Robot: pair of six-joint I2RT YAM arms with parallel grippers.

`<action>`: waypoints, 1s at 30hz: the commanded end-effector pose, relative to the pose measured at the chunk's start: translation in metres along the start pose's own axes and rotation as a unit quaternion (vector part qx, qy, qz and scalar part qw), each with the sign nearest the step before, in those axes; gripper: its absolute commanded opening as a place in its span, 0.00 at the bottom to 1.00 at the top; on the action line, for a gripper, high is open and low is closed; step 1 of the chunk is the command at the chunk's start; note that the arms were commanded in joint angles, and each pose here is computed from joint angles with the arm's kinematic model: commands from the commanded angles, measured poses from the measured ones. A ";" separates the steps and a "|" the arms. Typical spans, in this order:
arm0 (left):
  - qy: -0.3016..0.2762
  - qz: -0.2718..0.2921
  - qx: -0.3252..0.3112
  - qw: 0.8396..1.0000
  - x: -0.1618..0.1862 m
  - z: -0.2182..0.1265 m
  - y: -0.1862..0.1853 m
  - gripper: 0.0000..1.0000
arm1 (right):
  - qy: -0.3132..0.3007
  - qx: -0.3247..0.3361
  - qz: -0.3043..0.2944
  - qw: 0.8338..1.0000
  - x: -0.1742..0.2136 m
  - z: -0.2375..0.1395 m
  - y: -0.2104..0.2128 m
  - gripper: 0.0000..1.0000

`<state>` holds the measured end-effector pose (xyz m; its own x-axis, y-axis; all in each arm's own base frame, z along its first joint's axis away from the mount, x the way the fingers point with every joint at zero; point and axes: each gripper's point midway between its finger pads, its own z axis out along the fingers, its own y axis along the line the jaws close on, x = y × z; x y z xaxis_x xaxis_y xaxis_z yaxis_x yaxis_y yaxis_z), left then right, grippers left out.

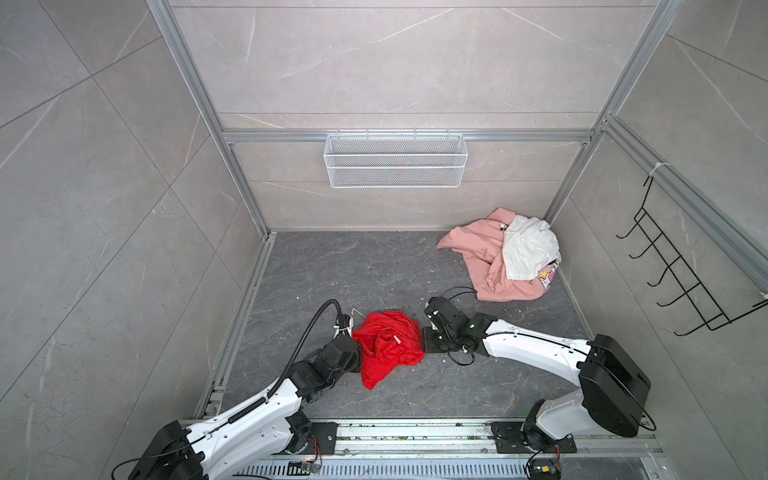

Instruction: Pick out a specific cloth from the pile

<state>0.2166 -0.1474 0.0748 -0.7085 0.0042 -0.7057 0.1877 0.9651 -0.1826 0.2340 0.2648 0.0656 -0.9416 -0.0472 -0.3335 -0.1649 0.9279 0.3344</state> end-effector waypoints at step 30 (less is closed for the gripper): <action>-0.135 -0.002 -0.038 0.990 -0.088 -0.065 0.008 0.85 | -0.201 0.064 -0.096 0.973 -0.077 -0.089 -0.007 0.47</action>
<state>0.2329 -0.1304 0.1629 -0.5448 -0.0891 -0.8338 0.1345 0.9722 -0.1918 0.2670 0.2481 0.1458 -0.7888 -0.0568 -0.6121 -0.2587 0.9339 0.2468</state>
